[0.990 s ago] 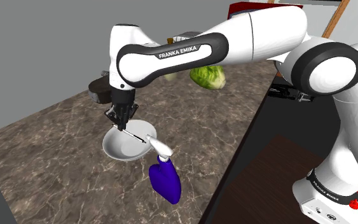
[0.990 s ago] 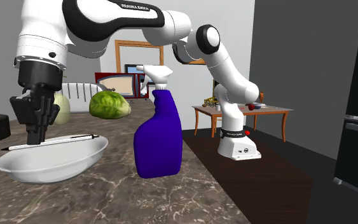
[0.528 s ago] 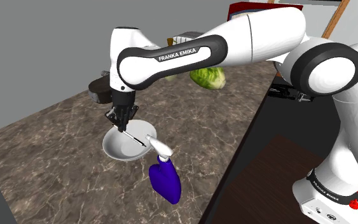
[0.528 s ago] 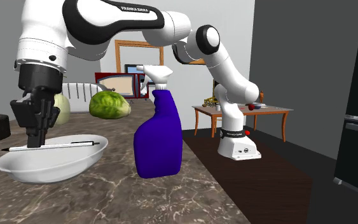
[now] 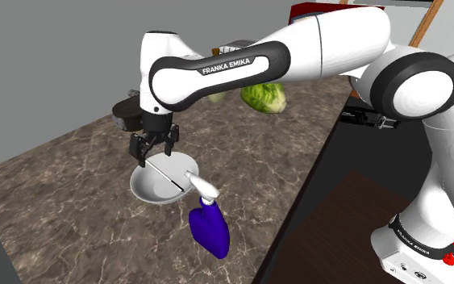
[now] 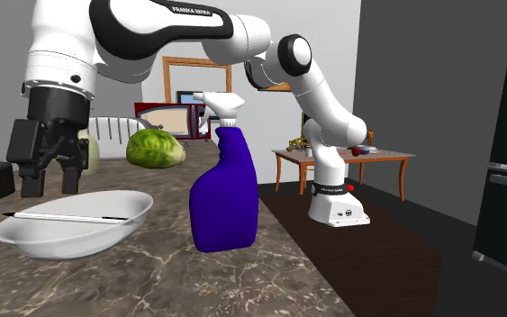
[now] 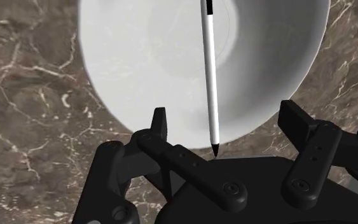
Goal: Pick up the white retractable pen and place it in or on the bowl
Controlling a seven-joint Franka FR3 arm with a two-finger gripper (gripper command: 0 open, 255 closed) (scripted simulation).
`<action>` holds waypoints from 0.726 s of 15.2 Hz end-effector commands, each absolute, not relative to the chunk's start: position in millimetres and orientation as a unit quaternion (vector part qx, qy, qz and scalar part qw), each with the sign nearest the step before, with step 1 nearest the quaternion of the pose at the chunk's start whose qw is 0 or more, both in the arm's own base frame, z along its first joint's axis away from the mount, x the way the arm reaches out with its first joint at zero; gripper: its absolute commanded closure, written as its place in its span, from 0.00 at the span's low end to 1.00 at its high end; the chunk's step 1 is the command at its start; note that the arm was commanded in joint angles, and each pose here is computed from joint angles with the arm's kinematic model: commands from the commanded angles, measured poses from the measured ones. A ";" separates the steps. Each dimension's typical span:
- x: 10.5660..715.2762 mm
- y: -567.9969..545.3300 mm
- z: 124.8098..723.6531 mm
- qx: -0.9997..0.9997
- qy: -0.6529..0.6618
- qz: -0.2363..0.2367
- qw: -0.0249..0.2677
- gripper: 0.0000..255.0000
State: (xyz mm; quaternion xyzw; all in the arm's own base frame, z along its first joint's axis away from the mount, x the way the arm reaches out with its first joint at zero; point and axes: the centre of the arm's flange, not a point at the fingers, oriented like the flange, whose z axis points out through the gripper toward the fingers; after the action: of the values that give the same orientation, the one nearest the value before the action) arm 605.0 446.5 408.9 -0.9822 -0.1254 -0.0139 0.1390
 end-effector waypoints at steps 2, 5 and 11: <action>605.5 438.5 441.3 -0.982 -0.125 -0.014 0.139 0.00; 605.5 435.6 451.3 -0.982 -0.125 -0.014 0.139 0.00; 605.6 435.7 451.3 -0.982 -0.125 -0.014 0.139 0.00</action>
State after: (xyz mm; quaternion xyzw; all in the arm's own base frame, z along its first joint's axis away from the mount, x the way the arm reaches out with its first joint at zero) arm 605.6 435.7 451.2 -0.9822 -0.1253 -0.0142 0.1392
